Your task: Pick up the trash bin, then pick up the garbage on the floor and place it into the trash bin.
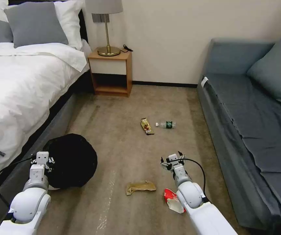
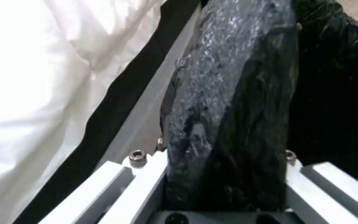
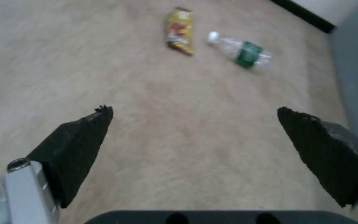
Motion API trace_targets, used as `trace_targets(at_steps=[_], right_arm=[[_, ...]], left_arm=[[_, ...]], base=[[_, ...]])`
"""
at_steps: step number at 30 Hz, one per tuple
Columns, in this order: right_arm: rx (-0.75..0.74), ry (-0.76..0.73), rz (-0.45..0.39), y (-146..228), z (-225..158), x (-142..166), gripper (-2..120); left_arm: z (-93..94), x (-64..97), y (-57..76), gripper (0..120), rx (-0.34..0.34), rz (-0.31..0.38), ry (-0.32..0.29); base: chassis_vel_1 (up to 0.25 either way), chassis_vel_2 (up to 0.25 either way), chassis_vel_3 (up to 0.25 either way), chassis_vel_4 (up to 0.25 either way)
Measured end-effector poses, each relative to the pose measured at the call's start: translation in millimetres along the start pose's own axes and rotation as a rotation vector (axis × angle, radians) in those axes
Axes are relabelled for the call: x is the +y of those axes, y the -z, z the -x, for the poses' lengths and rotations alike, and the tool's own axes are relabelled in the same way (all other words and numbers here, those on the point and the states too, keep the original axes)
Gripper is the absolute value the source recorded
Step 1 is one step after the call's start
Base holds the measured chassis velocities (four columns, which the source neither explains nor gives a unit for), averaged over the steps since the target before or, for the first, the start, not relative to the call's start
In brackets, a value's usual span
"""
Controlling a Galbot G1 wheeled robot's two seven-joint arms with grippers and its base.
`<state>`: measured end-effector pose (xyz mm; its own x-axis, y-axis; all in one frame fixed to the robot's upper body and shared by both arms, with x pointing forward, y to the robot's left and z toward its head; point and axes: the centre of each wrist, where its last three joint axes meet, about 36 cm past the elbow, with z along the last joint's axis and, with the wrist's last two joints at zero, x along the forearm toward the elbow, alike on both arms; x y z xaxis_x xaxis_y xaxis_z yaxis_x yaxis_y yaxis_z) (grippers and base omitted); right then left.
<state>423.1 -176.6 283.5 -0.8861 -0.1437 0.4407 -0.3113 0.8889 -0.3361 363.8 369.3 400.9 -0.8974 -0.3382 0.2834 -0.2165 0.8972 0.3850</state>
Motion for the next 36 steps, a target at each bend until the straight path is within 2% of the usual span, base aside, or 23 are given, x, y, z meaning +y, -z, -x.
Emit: trace_targets(at_steps=[2,3,6,7,8,9,11,14,20,23,30,36], right_arm=[[-0.002,0.051,-0.058,-7.7,3.5,6.2,100],[-0.002,0.051,-0.058,-7.7,3.5,6.2,100],[-0.015,0.123,-0.159,-20.0,0.5,23.4,100],[-0.015,0.123,-0.159,-20.0,0.5,23.4,100],[-0.022,0.157,-0.211,-25.9,-5.2,30.9,100],[-0.022,0.157,-0.211,-25.9,-5.2,30.9,100],[-0.031,0.224,-0.266,-29.4,-17.0,44.7,100],[-0.025,0.267,-0.255,-26.1,-21.7,53.4,100],[0.038,0.374,-0.121,-4.4,-33.4,61.3,100],[0.050,0.399,-0.101,-2.3,-31.3,59.3,100],[0.079,0.429,-0.132,-14.6,-15.9,44.5,100],[0.094,0.444,-0.146,-17.1,0.3,39.2,100]], left_arm=[[0.5,2.3,0.7,4,-0.006,0.007,-0.010],[0.5,2.3,0.7,4,-0.006,0.007,-0.010],[0.6,6.0,0.5,4,-0.024,0.012,-0.029],[0.6,6.0,0.5,4,-0.024,0.012,-0.029],[0.2,5.9,0.0,4,-0.027,0.013,-0.033],[0.2,5.9,0.0,4,-0.027,0.013,-0.033],[-0.8,4.9,-0.8,4,-0.028,0.020,-0.039],[-2.5,3.6,0.7,4,-0.034,0.023,-0.044],[-3.7,5.6,3.6,4,-0.041,0.039,-0.061],[-2.6,7.8,3.8,4,-0.037,0.044,-0.064],[0.4,17.6,-3.5,4,-0.021,0.071,-0.083],[-2.7,24.1,-7.4,4,-0.024,0.059,-0.080]], base=[[0.000,0.000,0.000,0.000],[0.000,0.000,0.000,0.000],[0.000,0.000,0.000,0.000],[0.000,0.000,0.000,0.000],[0.000,0.000,0.000,0.000],[0.000,0.000,0.000,0.000],[0.000,0.000,0.000,0.000],[0.000,0.000,0.000,0.000],[0.000,0.000,0.000,0.000],[0.000,0.000,0.000,0.000],[0.000,0.000,0.000,0.000],[0.000,0.000,0.000,0.000]])
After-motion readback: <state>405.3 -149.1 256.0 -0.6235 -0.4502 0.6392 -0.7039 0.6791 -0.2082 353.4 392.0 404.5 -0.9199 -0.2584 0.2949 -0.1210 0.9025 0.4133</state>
